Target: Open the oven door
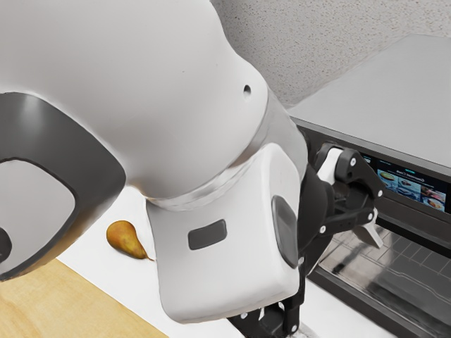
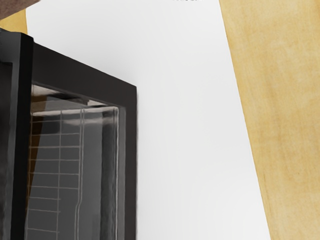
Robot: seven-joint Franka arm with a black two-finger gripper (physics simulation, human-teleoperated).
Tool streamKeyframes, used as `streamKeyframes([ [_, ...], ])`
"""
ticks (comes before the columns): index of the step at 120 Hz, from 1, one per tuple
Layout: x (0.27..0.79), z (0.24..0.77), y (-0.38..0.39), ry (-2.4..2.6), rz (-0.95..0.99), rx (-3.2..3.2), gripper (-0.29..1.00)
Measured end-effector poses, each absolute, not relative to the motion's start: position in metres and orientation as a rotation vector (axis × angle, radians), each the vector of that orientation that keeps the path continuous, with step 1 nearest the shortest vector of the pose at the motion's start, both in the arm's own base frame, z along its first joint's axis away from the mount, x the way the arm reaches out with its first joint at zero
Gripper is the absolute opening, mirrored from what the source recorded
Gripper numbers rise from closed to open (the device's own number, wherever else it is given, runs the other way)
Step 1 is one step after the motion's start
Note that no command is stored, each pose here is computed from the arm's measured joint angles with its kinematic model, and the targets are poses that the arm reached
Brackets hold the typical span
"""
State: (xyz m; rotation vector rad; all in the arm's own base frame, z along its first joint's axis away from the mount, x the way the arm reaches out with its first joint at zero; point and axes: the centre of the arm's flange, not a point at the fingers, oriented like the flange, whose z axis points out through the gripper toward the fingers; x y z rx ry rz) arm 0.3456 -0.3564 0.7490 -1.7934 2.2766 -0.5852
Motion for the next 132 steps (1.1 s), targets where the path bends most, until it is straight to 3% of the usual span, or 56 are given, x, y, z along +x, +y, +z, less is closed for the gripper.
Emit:
streamKeyframes([
  [32, 0.386, 0.709, -0.361, 2.417, -0.607, -1.587, 0.70],
  [132, 0.460, 0.683, -0.335, 2.258, -0.526, -1.666, 0.70],
])
